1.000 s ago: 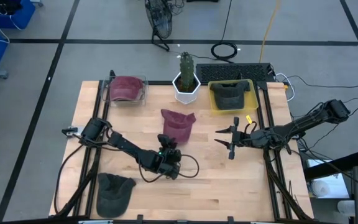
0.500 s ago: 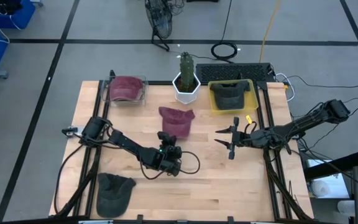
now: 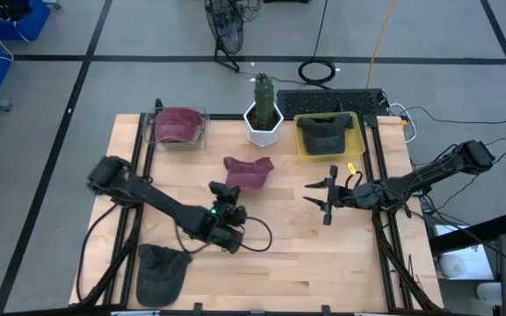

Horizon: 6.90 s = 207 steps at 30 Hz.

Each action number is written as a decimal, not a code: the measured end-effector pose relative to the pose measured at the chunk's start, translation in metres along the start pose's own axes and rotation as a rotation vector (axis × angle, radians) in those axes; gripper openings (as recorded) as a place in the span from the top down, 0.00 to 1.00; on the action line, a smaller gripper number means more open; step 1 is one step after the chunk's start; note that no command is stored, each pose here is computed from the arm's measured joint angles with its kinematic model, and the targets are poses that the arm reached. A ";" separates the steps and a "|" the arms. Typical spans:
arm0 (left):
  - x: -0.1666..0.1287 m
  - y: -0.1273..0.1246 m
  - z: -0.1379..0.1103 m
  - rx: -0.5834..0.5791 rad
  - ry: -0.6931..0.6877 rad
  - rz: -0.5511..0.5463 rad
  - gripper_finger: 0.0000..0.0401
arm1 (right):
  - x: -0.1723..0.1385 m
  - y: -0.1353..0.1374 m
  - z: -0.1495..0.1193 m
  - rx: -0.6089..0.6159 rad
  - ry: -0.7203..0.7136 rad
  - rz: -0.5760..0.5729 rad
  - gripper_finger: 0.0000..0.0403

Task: Pick & Place hat
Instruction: Put the red cap into the transparent bin

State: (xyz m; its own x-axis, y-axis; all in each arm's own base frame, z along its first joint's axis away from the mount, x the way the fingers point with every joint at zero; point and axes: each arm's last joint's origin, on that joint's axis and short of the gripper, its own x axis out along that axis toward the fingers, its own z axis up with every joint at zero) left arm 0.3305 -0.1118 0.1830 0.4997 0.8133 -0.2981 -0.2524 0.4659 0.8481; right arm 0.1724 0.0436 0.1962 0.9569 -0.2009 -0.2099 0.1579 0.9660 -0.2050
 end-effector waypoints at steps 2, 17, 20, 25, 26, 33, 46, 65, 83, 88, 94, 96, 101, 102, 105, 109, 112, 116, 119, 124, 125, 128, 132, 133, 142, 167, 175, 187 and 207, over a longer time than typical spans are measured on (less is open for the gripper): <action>-0.009 0.022 0.000 0.007 -0.009 -0.014 0.98 | 0.000 0.000 0.000 0.001 -0.001 0.000 0.64; -0.051 0.179 -0.054 -0.001 -0.011 -0.129 0.98 | 0.000 0.000 0.000 -0.028 -0.003 0.008 0.64; -0.050 0.196 -0.068 -0.022 0.033 -0.139 0.98 | 0.000 0.000 0.000 -0.050 -0.001 0.004 0.64; -0.049 0.224 -0.084 -0.035 0.163 -0.128 0.98 | 0.000 0.000 0.000 -0.092 -0.001 0.004 0.64; -0.049 0.229 -0.084 -0.039 0.180 -0.125 0.98 | 0.000 0.000 0.000 -0.104 0.000 0.004 0.64; -0.041 0.251 -0.092 0.013 0.292 -0.145 0.98 | 0.000 0.000 -0.001 -0.165 0.012 0.003 0.64; -0.020 0.256 -0.110 0.122 0.470 -0.185 0.98 | 0.000 0.000 -0.001 -0.149 0.012 0.002 0.64; 0.032 0.221 -0.132 0.244 0.560 -0.138 0.98 | 0.000 0.002 -0.008 -0.026 0.074 0.063 0.64; 0.024 0.237 -0.117 0.212 0.404 -0.080 0.98 | 0.000 0.002 -0.008 -0.025 0.075 0.057 0.64; 0.018 0.236 -0.120 0.225 0.386 -0.149 0.97 | 0.000 0.002 -0.008 -0.023 0.075 0.057 0.64; 0.025 0.231 -0.132 0.218 0.438 -0.202 0.98 | 0.000 0.002 -0.008 -0.023 0.075 0.057 0.64; 0.030 0.226 -0.138 0.228 0.466 -0.207 0.96 | 0.000 0.002 -0.008 -0.023 0.076 0.057 0.64; 0.041 0.209 -0.153 0.249 0.518 -0.217 0.98 | 0.000 0.002 -0.008 -0.023 0.075 0.057 0.64; 0.044 0.206 -0.155 0.244 0.519 -0.211 0.98 | 0.000 0.002 -0.008 -0.023 0.076 0.057 0.64; 0.051 0.198 -0.157 0.234 0.501 -0.193 0.97 | 0.000 0.002 -0.008 -0.023 0.076 0.057 0.64; 0.060 0.189 -0.161 0.249 0.472 -0.175 0.94 | 0.000 0.002 -0.009 -0.021 0.076 0.057 0.64; 0.065 0.182 -0.170 0.270 0.490 -0.188 0.96 | 0.000 0.002 -0.008 -0.020 0.076 0.057 0.64; 0.068 0.173 -0.183 0.266 0.533 -0.218 0.98 | 0.000 0.002 -0.008 -0.020 0.076 0.057 0.64; 0.071 0.168 -0.192 0.269 0.567 -0.227 0.93 | 0.000 0.002 -0.008 -0.020 0.076 0.057 0.64; 0.073 0.167 -0.201 0.229 0.610 -0.224 0.89 | 0.000 0.002 -0.008 -0.020 0.076 0.057 0.64; 0.074 0.167 -0.201 0.221 0.612 -0.223 0.89 | 0.000 0.002 -0.008 -0.020 0.076 0.057 0.64; 0.073 0.167 -0.201 0.223 0.616 -0.217 0.89 | 0.000 0.002 -0.008 -0.020 0.076 0.057 0.64; 0.071 0.172 -0.193 0.208 0.593 -0.189 0.89 | 0.000 0.002 -0.008 -0.020 0.076 0.057 0.64; 0.071 0.173 -0.190 0.198 0.581 -0.182 0.89 | 0.000 0.002 -0.008 -0.020 0.076 0.057 0.64; 0.062 0.180 -0.179 0.213 0.568 -0.206 0.88 | 0.000 0.002 -0.008 -0.019 0.076 0.057 0.64; 0.045 0.172 -0.174 0.060 0.562 -0.356 0.31 | 0.000 0.002 -0.008 -0.019 0.076 0.056 0.64; 0.025 0.205 -0.142 -0.279 0.499 -0.484 0.41 | 0.000 0.002 -0.008 -0.019 0.076 0.056 0.64; 0.040 0.276 -0.148 -0.927 0.598 -0.084 0.78 | 0.000 0.002 -0.009 -0.019 0.076 0.056 0.64; 0.143 0.244 -0.202 -0.998 1.072 -0.368 0.98 | 0.000 0.002 -0.009 0.014 0.077 0.056 0.64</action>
State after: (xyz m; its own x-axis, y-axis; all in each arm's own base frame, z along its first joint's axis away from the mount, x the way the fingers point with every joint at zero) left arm 0.1733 0.1891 0.2591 -0.0538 0.2591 -0.9644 -0.9147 0.3746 0.1516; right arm 0.1704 0.0440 0.1877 0.9429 -0.1581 -0.2932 0.1088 0.9781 -0.1776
